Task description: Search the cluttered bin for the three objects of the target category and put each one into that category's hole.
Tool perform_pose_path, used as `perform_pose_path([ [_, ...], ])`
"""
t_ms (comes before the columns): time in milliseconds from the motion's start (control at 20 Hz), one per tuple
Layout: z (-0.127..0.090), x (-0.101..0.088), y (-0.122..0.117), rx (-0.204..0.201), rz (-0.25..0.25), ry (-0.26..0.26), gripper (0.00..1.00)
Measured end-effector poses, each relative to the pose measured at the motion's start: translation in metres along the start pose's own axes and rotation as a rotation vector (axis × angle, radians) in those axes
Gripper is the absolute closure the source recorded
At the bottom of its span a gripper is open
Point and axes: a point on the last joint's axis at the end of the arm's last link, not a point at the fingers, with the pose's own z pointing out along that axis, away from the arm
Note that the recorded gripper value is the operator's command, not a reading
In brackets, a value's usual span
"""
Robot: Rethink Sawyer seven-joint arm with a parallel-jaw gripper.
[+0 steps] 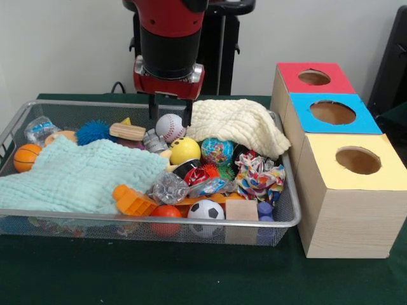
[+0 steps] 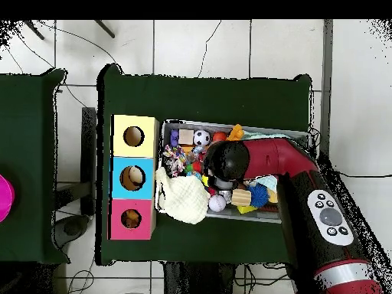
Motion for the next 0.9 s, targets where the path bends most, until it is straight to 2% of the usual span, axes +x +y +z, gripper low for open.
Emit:
perform_pose_path([
  [400, -0.004, -0.03, -0.004, -0.003, 0.012, -0.051, 0.0],
  [600, 0.005, -0.042, -0.006, 0.002, 0.01, -0.064, 0.0],
  [900, 0.024, -0.046, -0.01, 0.023, -0.007, -0.062, 0.0],
])
